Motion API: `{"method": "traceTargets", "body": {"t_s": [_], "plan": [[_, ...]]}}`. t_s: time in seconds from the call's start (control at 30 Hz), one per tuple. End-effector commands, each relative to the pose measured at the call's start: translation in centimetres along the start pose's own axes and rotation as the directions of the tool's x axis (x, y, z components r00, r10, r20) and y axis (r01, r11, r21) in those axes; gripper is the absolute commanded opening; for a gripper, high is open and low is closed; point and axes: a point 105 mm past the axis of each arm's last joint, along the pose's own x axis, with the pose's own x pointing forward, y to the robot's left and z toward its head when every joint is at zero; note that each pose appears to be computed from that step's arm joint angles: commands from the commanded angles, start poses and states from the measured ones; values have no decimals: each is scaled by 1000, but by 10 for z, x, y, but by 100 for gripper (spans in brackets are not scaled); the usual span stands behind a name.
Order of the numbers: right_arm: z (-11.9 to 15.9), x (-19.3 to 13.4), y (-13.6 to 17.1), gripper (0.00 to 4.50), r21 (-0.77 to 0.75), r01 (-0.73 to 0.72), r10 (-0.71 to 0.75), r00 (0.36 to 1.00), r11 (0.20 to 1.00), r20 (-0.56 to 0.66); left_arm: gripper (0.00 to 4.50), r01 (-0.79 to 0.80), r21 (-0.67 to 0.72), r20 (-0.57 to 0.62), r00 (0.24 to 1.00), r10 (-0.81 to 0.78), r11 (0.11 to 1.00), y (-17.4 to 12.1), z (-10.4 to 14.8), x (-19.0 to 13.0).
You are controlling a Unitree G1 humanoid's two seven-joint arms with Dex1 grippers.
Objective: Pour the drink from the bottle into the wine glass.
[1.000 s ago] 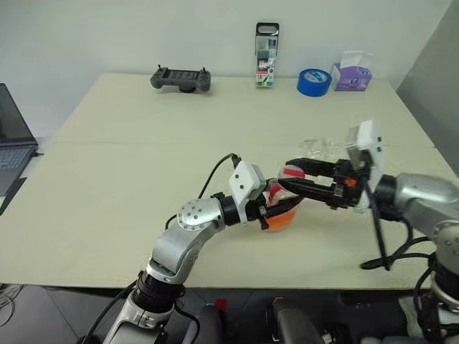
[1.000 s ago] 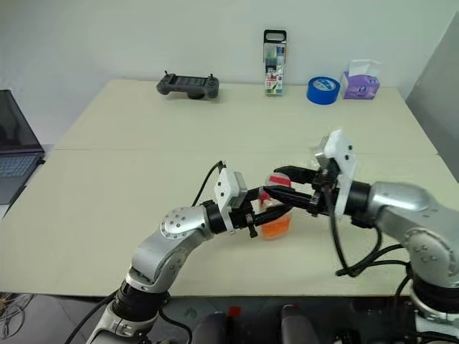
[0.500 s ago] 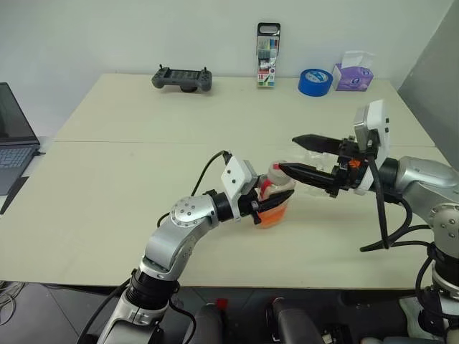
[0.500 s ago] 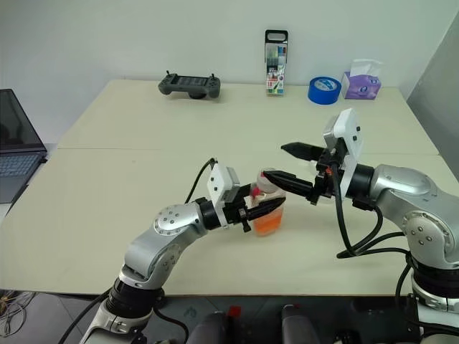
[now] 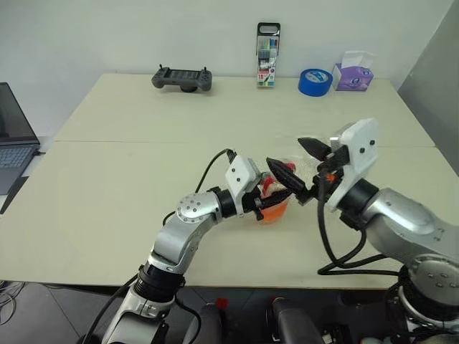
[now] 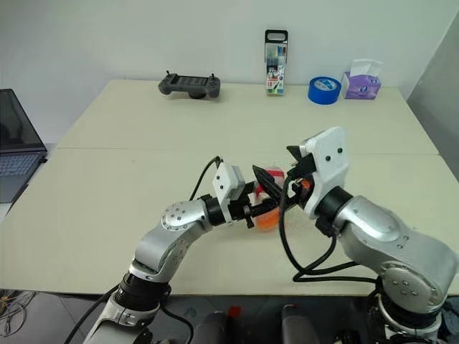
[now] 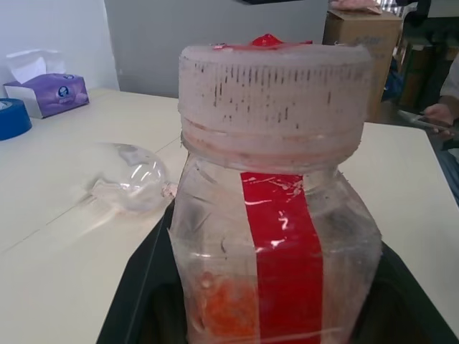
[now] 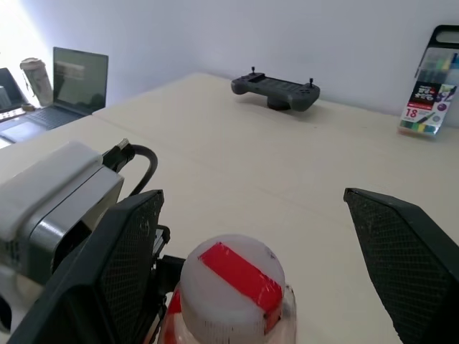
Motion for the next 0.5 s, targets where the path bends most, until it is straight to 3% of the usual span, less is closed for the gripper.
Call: {"method": "traceTargets", "body": {"t_s": [0.03,0.33,0.43,0.5], "plan": [[0,0,6,429,-19,56,-56,998,998,4,178,47,59,64,997,-51,997,-7,17,5],[-11,3,-3,429,61,163,-160,986,985,-46,178,40,53,76,996,-44,998,-3,19,7],[-14,2,-2,372,68,164,-160,985,984,-62,178,33,55,72,997,-37,998,-1,18,6],[-16,2,-3,309,75,175,-169,983,982,-74,178,24,55,71,997,-28,998,0,18,5]]}}
